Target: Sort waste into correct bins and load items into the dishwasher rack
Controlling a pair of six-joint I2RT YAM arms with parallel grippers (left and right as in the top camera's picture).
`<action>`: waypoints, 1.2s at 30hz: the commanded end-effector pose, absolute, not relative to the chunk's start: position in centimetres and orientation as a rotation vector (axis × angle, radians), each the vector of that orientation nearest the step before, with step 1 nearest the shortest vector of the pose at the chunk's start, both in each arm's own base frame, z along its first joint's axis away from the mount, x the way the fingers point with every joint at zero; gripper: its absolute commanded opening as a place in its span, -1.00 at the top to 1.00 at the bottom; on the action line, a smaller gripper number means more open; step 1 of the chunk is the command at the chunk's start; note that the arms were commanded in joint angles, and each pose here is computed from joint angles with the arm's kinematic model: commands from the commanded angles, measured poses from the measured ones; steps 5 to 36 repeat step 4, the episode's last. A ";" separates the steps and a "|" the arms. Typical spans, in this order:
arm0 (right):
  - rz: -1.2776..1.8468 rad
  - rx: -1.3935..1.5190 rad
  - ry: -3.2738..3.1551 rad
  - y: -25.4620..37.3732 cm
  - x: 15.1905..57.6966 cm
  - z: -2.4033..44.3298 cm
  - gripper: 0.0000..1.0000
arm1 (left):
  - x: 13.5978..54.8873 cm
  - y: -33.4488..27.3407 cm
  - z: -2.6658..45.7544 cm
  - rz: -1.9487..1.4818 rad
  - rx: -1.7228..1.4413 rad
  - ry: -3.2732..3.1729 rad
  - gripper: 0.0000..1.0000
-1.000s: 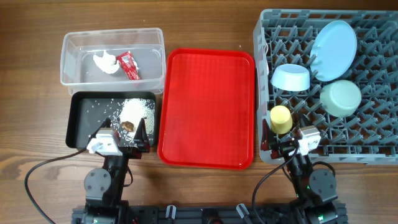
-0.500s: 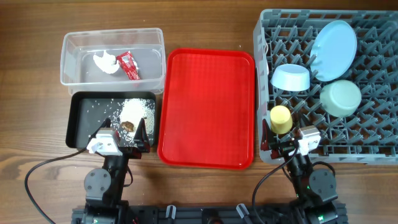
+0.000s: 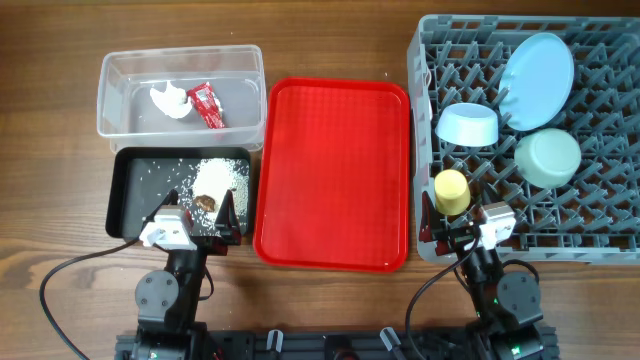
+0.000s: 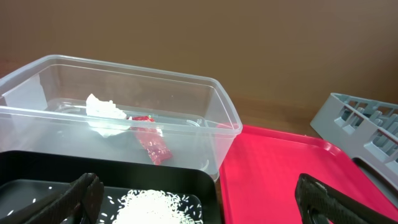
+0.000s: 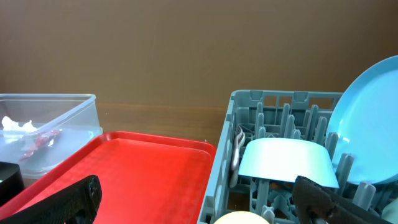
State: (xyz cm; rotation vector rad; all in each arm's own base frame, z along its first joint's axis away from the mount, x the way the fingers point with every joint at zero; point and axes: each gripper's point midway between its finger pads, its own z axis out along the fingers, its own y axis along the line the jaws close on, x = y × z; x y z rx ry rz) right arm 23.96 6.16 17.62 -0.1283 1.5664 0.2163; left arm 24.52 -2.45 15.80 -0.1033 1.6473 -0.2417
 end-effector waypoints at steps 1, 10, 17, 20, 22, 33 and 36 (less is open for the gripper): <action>0.221 -0.129 1.550 6.1 23.9 18.0 -0.99 | 24.5 -2.3 15.7 -0.228 -0.092 1.644 -0.99; 0.221 -0.129 1.550 6.1 23.9 18.0 -0.99 | 24.5 -2.3 15.7 -0.228 -0.092 1.644 -1.00; 0.221 -0.129 1.550 6.1 23.9 18.0 -0.99 | 24.5 -2.3 15.7 -0.228 -0.092 1.644 -1.00; 0.221 -0.129 1.550 6.1 23.9 18.0 -0.99 | 24.5 -2.3 15.7 -0.228 -0.092 1.644 -1.00; 0.221 -0.129 1.550 6.1 23.9 18.0 -0.99 | 24.5 -2.3 15.7 -0.228 -0.092 1.644 -1.00; 0.221 -0.129 1.550 6.1 23.9 18.0 -0.99 | 24.5 -2.3 15.7 -0.228 -0.092 1.644 -1.00; 0.221 -0.129 1.550 6.1 23.9 18.0 -0.99 | 24.5 -2.3 15.7 -0.228 -0.092 1.644 -1.00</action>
